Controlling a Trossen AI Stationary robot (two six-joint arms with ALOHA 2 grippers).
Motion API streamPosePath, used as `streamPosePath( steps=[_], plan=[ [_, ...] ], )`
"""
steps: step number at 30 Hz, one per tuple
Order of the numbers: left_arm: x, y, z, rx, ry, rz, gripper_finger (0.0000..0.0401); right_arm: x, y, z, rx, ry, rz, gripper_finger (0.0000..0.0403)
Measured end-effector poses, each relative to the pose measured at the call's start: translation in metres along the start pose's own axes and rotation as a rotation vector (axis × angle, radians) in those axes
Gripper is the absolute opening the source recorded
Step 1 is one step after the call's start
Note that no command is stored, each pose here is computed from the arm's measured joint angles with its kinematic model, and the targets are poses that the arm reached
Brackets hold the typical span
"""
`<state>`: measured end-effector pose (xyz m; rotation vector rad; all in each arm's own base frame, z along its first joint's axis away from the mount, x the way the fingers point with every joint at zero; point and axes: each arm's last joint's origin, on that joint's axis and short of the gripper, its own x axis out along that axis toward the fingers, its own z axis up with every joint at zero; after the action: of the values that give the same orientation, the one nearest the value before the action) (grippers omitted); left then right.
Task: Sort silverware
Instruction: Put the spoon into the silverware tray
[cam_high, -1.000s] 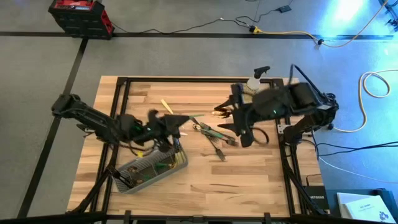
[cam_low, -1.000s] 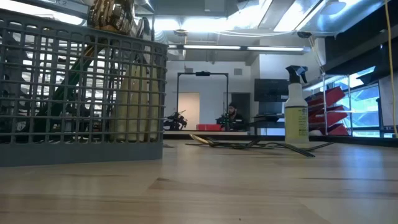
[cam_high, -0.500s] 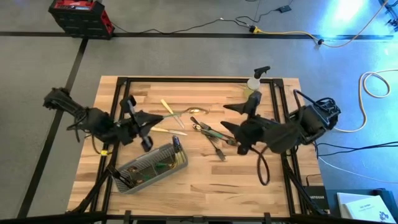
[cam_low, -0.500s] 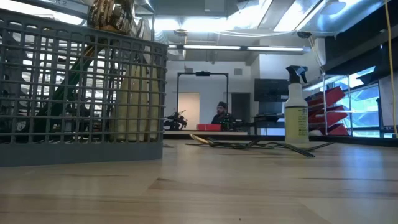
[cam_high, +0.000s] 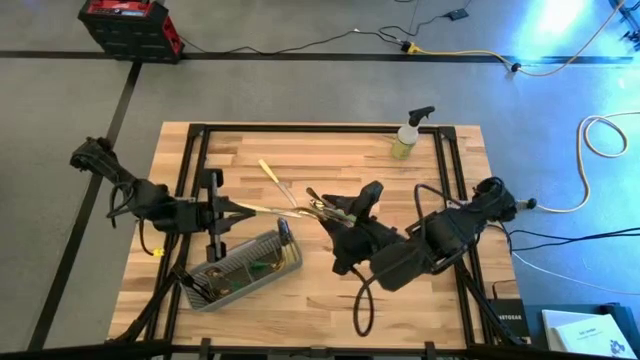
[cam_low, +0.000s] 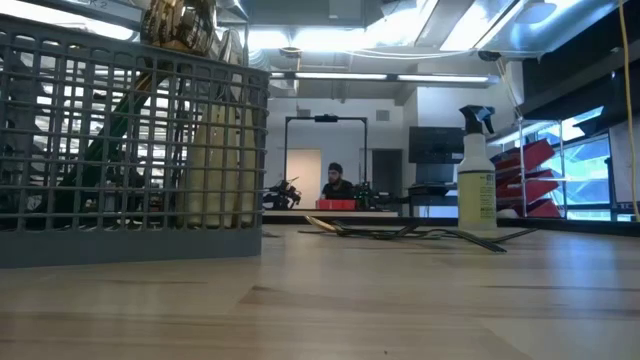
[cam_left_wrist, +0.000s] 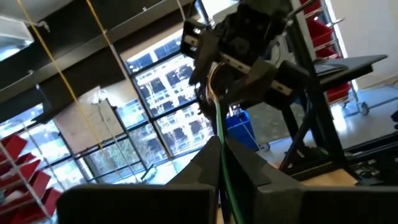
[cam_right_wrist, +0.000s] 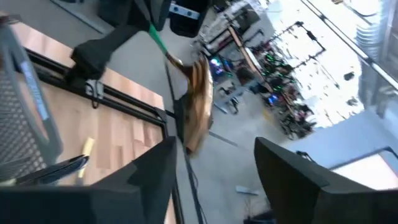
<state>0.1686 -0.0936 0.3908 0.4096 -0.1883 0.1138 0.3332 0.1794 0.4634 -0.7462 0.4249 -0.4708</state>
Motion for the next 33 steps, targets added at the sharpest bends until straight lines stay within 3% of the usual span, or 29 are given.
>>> streamPosePath(
  steps=[11, 17, 25, 33],
  plan=[
    [0.000, 0.000, -0.001, 0.026, 0.014, 0.007, 0.0000, 0.002, 0.002, 0.007, 0.111, -0.046, 0.013, 0.0095],
    [0.000, 0.000, -0.001, 0.058, 0.016, 0.004, 0.0000, 0.002, 0.003, 0.006, 0.097, -0.050, 0.040, 0.0010],
    [0.000, -0.002, -0.005, 0.082, 0.049, -0.006, 0.0021, 0.002, 0.002, 0.006, 0.097, -0.036, 0.013, 0.0002],
    [-0.012, 0.011, -0.002, 0.073, 0.052, 0.005, 0.0125, -0.007, -0.013, -0.003, 0.113, 0.007, -0.017, 0.0000]
  ],
)
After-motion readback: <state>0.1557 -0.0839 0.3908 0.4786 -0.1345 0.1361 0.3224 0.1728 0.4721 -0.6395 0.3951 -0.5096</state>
